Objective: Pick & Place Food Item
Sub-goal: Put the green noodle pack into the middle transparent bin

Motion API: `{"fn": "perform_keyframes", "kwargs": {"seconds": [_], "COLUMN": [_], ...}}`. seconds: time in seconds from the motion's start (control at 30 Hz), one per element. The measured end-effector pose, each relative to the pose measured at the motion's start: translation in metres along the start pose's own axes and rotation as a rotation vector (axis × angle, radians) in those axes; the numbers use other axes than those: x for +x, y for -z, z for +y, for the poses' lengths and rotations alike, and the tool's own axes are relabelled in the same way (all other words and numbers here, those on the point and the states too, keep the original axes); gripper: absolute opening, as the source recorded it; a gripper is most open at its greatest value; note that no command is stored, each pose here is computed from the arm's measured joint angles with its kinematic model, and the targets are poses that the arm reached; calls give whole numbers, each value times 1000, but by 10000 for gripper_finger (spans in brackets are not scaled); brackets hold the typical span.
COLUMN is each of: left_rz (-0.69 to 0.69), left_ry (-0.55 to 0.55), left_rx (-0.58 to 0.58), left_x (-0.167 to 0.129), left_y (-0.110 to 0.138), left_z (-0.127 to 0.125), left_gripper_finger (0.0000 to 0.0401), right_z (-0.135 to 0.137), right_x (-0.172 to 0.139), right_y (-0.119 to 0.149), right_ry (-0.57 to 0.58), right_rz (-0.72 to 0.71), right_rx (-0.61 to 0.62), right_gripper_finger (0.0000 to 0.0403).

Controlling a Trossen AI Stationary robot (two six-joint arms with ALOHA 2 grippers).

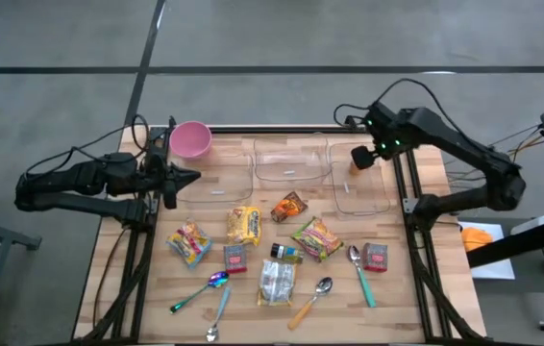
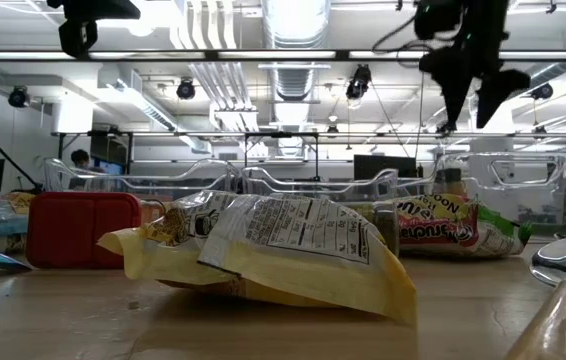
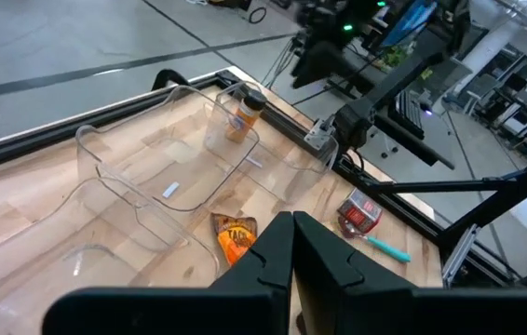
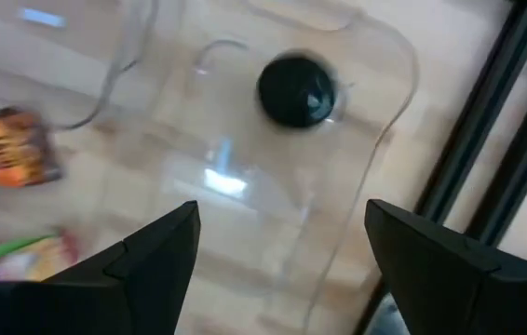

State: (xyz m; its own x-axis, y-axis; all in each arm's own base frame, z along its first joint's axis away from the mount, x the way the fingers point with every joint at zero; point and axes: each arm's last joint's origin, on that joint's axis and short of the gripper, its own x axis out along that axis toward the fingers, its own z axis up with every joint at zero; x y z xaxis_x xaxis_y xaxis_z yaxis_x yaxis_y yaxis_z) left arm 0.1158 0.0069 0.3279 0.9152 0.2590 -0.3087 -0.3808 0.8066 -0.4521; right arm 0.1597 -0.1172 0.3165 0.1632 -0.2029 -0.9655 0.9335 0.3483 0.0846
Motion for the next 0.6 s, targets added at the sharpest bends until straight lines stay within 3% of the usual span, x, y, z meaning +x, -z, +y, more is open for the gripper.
{"fn": "perform_keyframes", "kwargs": {"seconds": [0.17,0.37,0.47,0.6], "left_rz": [35,36,32,36], "left_ry": [-23,-23,-20,-13], "left_rx": [27,90,100,119], "left_x": [10,14,14,14], "left_y": [2,2,2,2], "left_z": [-2,-3,-3,-4], "left_gripper_finger": [18,18,18,18], "right_z": [17,45,66,93], "right_x": [-18,-23,-23,-27], "right_y": [34,72,90,117], "right_ry": [-76,-89,-129,-184], "right_rz": [-9,43,10,-81], "right_rx": [28,11,-96,-340], "right_gripper_finger": [303,303,302,301]}}
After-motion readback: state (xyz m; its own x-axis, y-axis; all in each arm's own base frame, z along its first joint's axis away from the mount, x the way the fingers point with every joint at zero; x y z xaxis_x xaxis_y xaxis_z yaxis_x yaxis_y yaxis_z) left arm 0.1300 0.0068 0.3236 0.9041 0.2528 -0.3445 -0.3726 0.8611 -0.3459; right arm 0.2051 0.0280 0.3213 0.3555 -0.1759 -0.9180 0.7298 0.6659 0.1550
